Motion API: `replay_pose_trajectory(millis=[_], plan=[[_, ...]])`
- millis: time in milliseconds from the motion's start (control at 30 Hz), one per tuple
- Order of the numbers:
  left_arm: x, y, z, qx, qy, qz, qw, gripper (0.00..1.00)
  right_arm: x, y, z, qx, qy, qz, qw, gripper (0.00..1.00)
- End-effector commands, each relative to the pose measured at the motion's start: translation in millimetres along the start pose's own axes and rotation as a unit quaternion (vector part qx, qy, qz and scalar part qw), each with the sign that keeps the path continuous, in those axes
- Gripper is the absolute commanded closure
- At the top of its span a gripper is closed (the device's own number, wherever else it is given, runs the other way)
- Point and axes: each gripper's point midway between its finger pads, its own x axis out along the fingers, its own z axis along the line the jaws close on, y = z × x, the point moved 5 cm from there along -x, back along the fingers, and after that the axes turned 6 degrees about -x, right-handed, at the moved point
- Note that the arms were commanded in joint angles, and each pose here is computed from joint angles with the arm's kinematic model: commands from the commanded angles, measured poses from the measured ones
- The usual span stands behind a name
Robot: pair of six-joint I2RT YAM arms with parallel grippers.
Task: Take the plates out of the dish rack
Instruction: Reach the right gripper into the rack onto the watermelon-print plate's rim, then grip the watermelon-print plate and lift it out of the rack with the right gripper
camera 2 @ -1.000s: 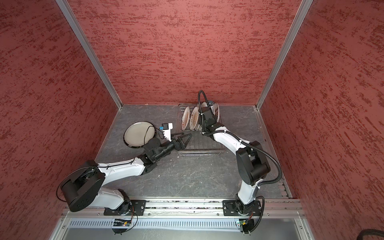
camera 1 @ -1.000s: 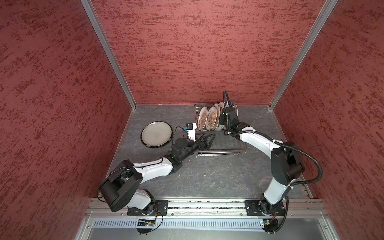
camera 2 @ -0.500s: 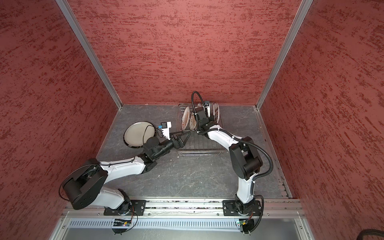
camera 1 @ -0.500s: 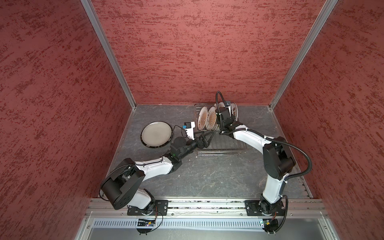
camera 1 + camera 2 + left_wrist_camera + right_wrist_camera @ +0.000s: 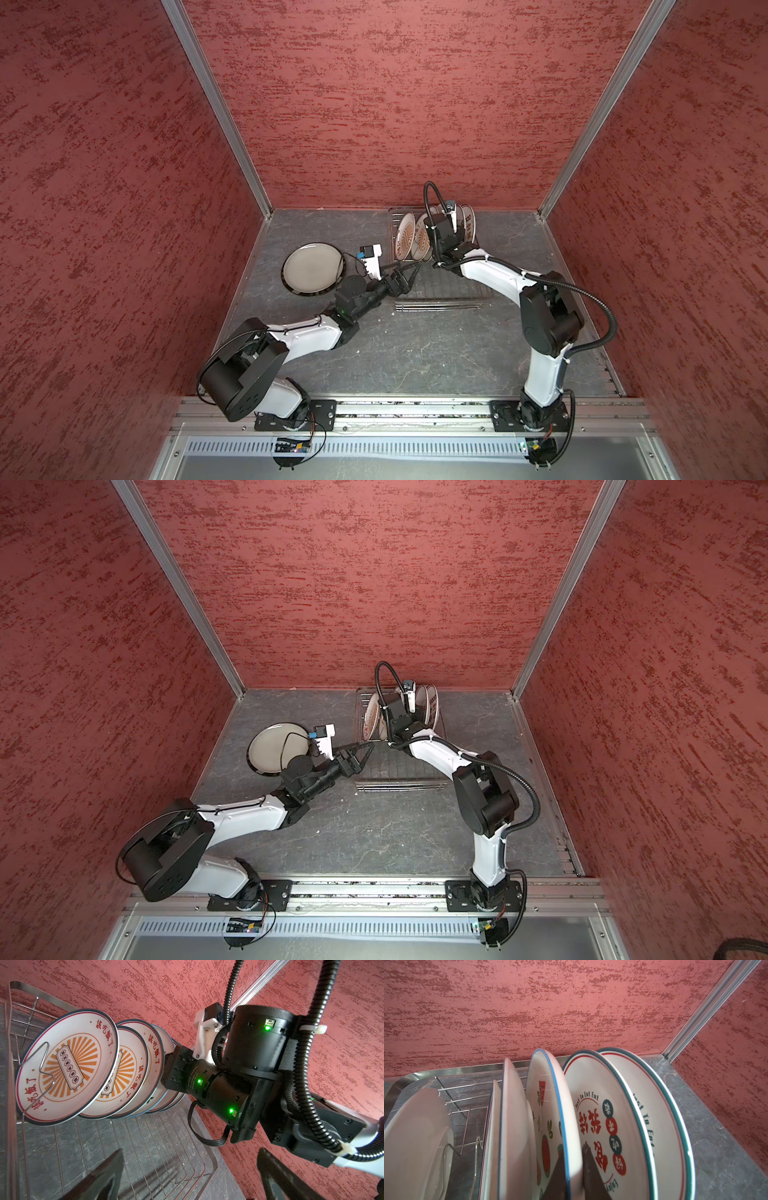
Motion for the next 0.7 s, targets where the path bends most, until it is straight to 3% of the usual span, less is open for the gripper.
replay_pose_trajectory(millis=[0, 267, 667], plan=[[-4.4, -3.6, -4.1, 0.003, 0.005, -0.007, 1.0, 0.01, 2.9, -5.7, 0.4, -0.001, 0.018, -0.011, 1.0, 0.89], [-7.7, -5.1, 0.6, 0.005, -0.009, -0.014, 1.0, 0.01, -9.9, -23.8, -1.9, -0.003, 0.017, -0.039, 0.999, 0.96], [-11.2, -4.4, 0.9, 0.003, -0.008, -0.011, 1.0, 0.01, -8.1, 7.7, 0.6, -0.027, 0.006, 0.043, 0.999, 0.75]])
